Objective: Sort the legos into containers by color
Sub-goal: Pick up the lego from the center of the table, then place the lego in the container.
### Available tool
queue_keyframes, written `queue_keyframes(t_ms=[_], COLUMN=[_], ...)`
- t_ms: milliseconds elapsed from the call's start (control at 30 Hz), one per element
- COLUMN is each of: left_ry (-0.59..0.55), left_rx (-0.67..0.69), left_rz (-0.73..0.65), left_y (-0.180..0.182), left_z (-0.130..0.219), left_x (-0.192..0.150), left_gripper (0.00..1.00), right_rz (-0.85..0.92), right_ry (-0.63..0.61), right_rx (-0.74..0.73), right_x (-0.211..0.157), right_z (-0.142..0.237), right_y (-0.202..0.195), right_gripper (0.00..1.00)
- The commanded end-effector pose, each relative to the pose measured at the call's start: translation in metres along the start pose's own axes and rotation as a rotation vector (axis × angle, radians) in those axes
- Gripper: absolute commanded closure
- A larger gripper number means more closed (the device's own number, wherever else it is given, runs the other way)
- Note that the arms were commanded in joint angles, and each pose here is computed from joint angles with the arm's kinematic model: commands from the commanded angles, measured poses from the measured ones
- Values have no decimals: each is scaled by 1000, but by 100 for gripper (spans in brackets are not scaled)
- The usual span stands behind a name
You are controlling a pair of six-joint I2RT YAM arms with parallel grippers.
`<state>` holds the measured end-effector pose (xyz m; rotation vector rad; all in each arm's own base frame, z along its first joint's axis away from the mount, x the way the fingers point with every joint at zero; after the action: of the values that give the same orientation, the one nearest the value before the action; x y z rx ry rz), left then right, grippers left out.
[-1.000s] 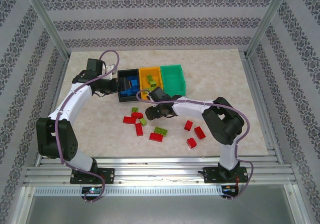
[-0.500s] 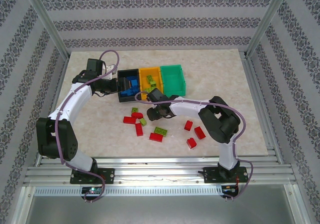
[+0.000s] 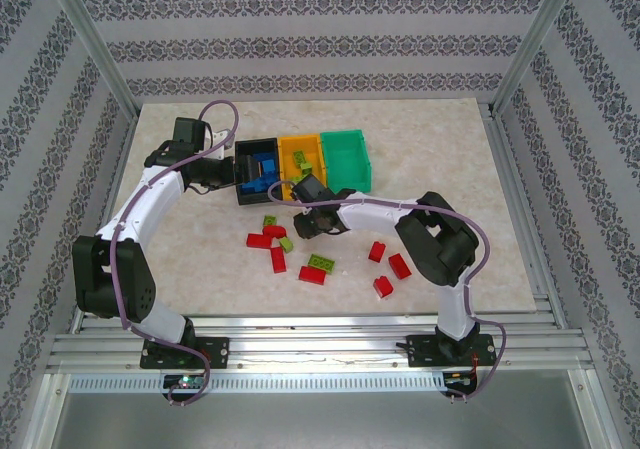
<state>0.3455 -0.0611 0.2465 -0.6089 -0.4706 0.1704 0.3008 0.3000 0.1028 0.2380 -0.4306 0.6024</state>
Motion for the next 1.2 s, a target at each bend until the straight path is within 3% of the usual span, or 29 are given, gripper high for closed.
queue_keyframes(t_ms=[0,467,700,867,1167], left_ry=[-37,-36,-39,-37,-32], left_rx=[-20,-15,-11,-10,-15], left_rz=[-4,-5,-9,-8,-3], left_y=[0,1,1,1,1], left_z=[6,5,6,6,4], left_x=[6,6,6,6,6], left_gripper=[19,19,19,19,19], right_rz=[11,-78,-130,-109,-78], right_ry=[-40,-286,-313,-310,-284], right_rx=[-9,-4,18,27,26], right_x=[13,97,135,133,90], right_z=[8,64,56,59,72], right_y=[0,-45,-75,-71,-67], right_gripper=[72,68,53,52,52])
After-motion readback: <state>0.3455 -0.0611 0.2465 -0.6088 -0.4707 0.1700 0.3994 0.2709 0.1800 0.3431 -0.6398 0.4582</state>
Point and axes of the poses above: each hand's point on the last joint's axis, 136 mm out from that joint toward the fingers, its own z axis back along the fingers, its own y axis along the line the jaws close on, x = y × z, the point moved 9 cm from there along z, back along the fingers, and after that the axes turned 8 degrees about z, right-handed, at the moved point
